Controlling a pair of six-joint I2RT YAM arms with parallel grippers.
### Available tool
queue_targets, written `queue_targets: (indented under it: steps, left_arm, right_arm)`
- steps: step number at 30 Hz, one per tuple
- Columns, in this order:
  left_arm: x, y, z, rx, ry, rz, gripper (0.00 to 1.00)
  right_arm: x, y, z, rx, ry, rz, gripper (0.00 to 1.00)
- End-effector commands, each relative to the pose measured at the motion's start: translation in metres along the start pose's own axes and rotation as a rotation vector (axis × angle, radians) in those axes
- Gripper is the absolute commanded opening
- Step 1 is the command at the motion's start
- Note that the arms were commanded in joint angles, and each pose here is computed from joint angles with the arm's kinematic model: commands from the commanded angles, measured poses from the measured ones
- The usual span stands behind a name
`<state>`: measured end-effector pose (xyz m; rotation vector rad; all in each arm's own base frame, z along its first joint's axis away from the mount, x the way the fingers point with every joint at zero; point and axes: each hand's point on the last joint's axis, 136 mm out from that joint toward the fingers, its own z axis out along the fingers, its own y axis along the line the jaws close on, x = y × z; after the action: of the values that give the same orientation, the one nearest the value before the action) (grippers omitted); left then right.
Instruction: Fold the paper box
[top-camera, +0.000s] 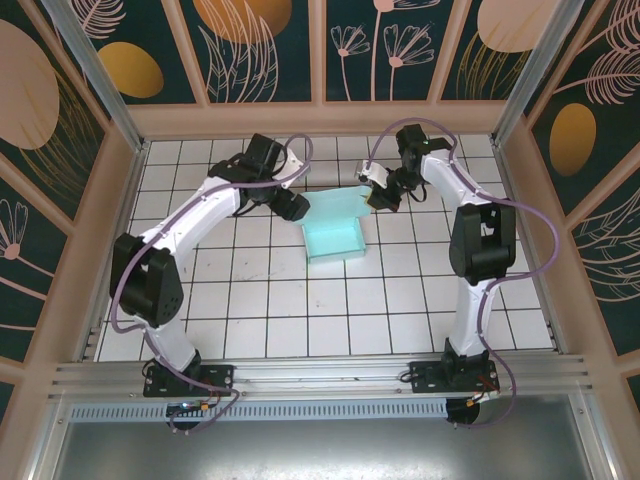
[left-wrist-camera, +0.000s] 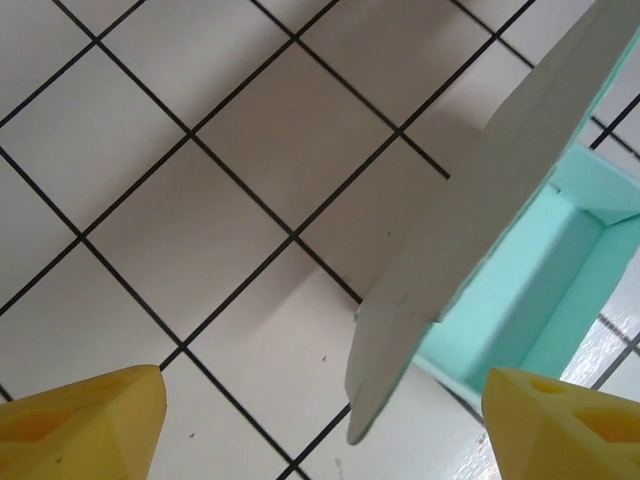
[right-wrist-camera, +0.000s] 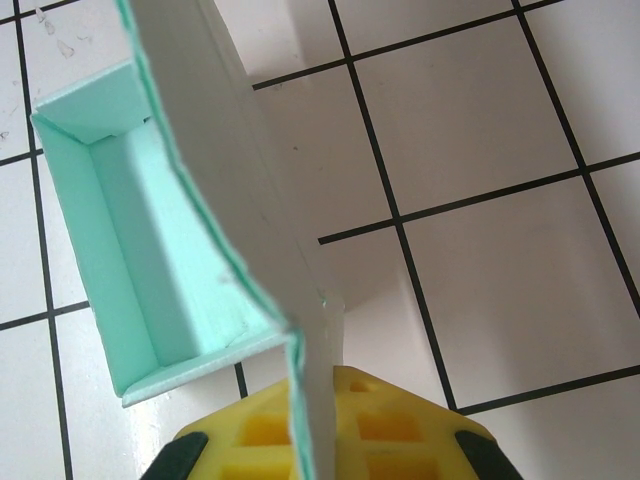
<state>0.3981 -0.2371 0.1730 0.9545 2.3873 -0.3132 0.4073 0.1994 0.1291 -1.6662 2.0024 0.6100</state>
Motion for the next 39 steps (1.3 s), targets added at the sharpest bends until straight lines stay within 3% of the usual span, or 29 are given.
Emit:
queue_targets:
  steps: [1,11,17,24,34,39]
  left_arm:
    - [0.031,-0.001,0.002,0.036,0.176,0.048,0.81]
    - [0.023,-0.007,0.02,0.118,0.214,0.057,0.44]
    - [0.02,-0.011,0.025,0.145,0.202,0.054,0.31]
    - [0.016,-0.014,0.027,0.161,0.188,0.039,0.02]
    - [-0.012,-0.011,0.025,0.136,0.059,-0.038,0.0]
    - [-0.025,0.0,0.03,0.085,0.013,-0.125,0.0]
  right_arm:
    - [-0.009,0.007,-0.01,0.008,-0.025,-0.004,0.0]
    - [-0.009,0.006,-0.008,0.004,-0.027,0.004,0.0]
    - [-0.009,0.004,-0.006,0.001,-0.027,0.013,0.0]
    - [-0.012,0.004,-0.007,0.004,-0.03,0.012,0.0]
    - [-0.029,0.0,-0.01,0.095,-0.085,0.05,0.0]
    - [-0.041,-0.008,-0.007,0.2,-0.108,0.157,0.0]
